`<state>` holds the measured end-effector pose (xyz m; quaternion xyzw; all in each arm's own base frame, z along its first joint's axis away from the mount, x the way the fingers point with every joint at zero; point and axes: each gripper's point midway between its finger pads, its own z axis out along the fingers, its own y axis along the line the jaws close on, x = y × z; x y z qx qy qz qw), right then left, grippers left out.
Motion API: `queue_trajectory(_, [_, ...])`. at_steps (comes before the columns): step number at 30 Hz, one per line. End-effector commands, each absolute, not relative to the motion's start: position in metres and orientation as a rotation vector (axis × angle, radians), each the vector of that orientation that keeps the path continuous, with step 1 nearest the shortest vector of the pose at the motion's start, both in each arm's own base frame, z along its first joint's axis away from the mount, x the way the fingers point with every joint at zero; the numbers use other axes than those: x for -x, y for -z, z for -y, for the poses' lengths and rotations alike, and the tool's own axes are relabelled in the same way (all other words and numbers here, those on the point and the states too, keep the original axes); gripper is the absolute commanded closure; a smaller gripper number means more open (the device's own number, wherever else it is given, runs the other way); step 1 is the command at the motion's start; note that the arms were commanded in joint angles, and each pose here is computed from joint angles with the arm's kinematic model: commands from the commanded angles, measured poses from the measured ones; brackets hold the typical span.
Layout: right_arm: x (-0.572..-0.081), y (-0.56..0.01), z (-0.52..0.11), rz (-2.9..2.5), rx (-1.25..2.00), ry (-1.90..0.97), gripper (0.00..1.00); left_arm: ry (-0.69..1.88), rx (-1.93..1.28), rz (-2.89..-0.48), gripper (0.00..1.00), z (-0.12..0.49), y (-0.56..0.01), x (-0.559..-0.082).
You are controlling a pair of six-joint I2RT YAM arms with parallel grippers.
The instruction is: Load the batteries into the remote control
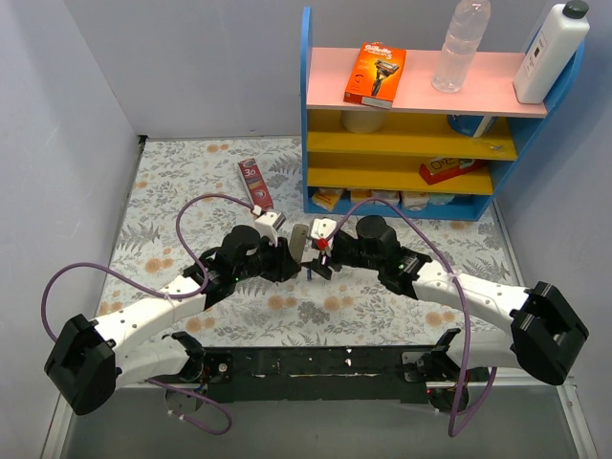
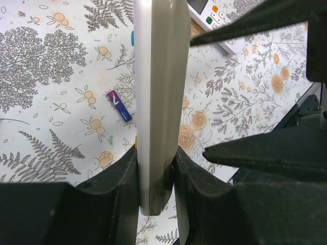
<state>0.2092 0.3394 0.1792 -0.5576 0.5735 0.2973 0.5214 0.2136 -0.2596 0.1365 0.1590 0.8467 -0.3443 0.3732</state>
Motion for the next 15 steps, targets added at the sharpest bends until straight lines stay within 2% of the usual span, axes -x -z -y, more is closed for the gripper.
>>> queue_trajectory(1, [-0.229, -0.211, -0.342, -1.280, 1.243, -0.642, 0.27, 0.940, -0.443, -2.081, 1.00, 0.268, -0.164, -0.215])
queue_trajectory(15, [-0.235, -0.219, -0.353, -1.231, 1.279, -0.649, 0.28, 0.953, -0.462, -2.070, 1.00, 0.269, -0.170, -0.213])
